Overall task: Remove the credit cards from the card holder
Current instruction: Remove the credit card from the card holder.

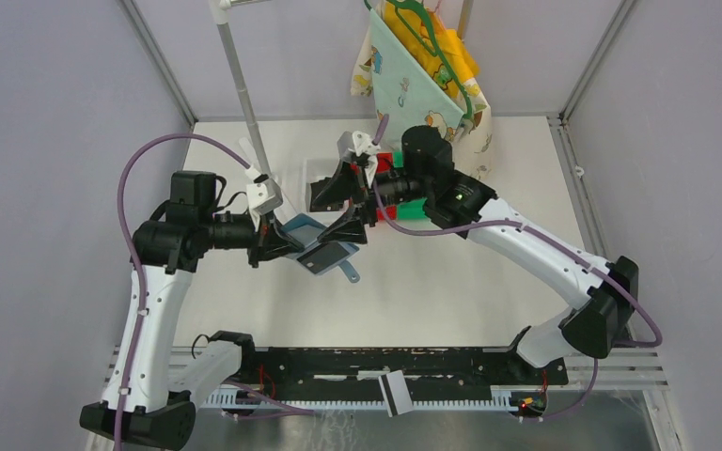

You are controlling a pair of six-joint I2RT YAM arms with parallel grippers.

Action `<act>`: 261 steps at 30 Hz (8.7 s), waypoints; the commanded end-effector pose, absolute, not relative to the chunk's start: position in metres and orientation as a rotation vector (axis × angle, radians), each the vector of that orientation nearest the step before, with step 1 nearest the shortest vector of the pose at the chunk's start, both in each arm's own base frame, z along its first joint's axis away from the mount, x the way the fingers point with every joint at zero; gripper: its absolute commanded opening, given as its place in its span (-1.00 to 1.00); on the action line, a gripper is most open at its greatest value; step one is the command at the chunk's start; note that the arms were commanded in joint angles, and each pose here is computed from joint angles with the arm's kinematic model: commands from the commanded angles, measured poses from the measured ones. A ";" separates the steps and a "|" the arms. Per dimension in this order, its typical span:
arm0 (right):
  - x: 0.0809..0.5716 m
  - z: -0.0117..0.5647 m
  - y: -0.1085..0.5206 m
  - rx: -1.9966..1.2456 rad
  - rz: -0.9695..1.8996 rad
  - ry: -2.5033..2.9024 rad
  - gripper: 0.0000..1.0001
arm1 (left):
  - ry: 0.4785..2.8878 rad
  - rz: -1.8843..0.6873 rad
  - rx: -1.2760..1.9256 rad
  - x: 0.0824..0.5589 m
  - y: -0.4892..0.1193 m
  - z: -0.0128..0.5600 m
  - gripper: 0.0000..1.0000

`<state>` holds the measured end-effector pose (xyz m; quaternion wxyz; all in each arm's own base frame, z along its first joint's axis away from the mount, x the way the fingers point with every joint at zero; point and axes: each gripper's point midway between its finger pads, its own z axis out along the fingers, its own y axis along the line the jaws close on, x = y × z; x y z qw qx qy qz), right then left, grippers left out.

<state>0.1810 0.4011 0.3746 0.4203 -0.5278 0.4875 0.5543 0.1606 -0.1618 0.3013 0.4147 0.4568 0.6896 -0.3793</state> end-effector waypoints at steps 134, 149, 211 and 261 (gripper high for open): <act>0.172 0.427 0.345 -0.328 1.847 0.921 0.33 | 1.654 -1.254 0.842 0.156 -0.186 0.372 -0.96; 0.201 0.376 0.346 -0.556 1.488 1.241 0.64 | 2.261 -0.950 0.846 0.218 -0.146 0.247 -0.96; 0.196 0.307 0.414 -0.365 2.017 1.357 -0.98 | 2.043 -1.318 0.968 0.165 -0.173 0.323 -0.33; 0.210 0.334 0.340 -0.288 1.958 1.184 -1.00 | 2.149 -1.150 0.896 0.188 -0.162 0.309 -0.79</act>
